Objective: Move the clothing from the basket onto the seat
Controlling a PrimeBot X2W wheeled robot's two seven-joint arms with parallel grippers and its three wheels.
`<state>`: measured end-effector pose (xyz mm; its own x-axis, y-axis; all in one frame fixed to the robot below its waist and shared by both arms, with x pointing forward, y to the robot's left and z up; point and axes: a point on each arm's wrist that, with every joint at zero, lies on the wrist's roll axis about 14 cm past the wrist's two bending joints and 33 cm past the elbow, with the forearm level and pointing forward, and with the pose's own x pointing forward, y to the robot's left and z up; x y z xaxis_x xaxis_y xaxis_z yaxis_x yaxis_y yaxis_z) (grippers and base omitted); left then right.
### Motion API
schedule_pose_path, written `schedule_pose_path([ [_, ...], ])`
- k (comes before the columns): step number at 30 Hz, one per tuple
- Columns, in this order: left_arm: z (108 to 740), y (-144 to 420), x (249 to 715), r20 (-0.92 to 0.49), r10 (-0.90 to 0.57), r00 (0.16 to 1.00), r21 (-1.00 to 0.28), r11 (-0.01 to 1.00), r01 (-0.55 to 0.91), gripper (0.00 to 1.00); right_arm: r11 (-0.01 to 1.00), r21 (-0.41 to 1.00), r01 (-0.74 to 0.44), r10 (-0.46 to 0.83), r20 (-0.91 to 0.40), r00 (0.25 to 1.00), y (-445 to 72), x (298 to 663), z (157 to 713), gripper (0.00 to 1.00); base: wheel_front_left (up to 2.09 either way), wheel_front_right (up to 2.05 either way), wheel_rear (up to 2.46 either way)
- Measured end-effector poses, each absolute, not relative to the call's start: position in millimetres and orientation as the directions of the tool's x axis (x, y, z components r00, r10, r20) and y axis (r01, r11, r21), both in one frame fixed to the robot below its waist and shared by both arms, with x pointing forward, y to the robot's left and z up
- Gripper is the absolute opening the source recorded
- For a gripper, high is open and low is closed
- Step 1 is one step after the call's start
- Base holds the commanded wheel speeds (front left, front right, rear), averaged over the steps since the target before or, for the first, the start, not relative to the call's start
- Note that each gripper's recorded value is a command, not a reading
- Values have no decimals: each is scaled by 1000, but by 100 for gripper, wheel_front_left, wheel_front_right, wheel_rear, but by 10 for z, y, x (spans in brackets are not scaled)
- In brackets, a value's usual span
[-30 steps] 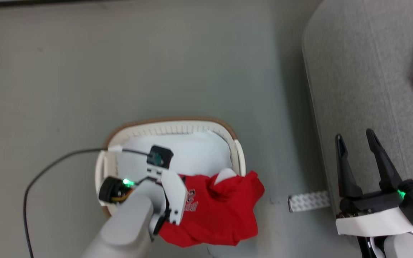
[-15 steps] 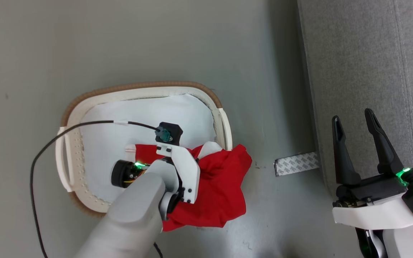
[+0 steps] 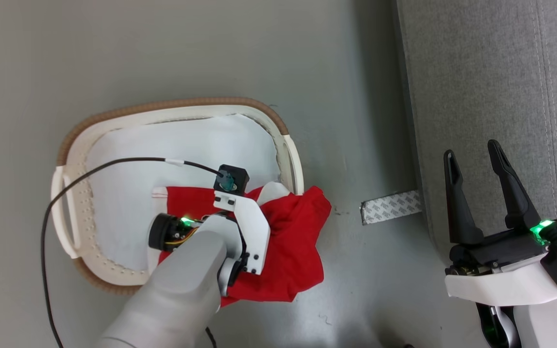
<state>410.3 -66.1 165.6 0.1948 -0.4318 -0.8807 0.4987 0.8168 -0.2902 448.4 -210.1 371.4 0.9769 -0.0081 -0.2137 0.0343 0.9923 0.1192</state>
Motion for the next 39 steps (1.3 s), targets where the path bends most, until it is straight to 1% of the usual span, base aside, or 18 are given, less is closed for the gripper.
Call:
schedule_pose_path([
  [4,1557,-634,4107,-893,-404,200,-256,820,512,100,993,112,44,-17,-230,973,-2135,4467,3655,100,0,0,0],
  [11,1424,-629,4084,-901,-388,194,-241,819,520,100,992,111,52,-22,-254,967,-2148,4450,3561,100,0,0,0],
  [18,1305,-647,4148,-899,-379,217,-213,814,540,100,993,98,61,-32,-272,962,-2200,4454,3481,100,0,0,0],
  [19,1297,-653,4156,-899,-381,218,-214,815,539,73,993,96,62,-33,-274,961,-2207,4451,3474,100,0,0,0],
  [20,1296,-662,4172,-895,-385,226,-218,818,532,31,994,95,63,-35,-276,961,-2213,4450,3469,100,0,0,0],
  [21,1293,-660,4182,-893,-386,231,-216,818,533,0,993,94,65,-37,-276,960,-2221,4451,3464,100,0,0,0],
  [23,1308,-645,4213,-887,-390,248,-216,824,524,0,993,92,70,-43,-274,961,-2241,4461,3464,100,0,0,0],
  [30,1623,-592,4471,-821,-422,385,-223,857,464,0,992,119,52,-25,-215,976,-2174,4579,3637,100,0,0,0],
  [33,1810,-530,4481,-794,-425,435,-217,866,451,0,990,132,46,-21,-185,983,-2149,4594,3760,100,0,0,0],
  [39,2319,-446,4408,-724,-449,524,-257,880,399,0,987,157,36,-15,-134,991,-2092,4495,4041,100,0,0,0],
])
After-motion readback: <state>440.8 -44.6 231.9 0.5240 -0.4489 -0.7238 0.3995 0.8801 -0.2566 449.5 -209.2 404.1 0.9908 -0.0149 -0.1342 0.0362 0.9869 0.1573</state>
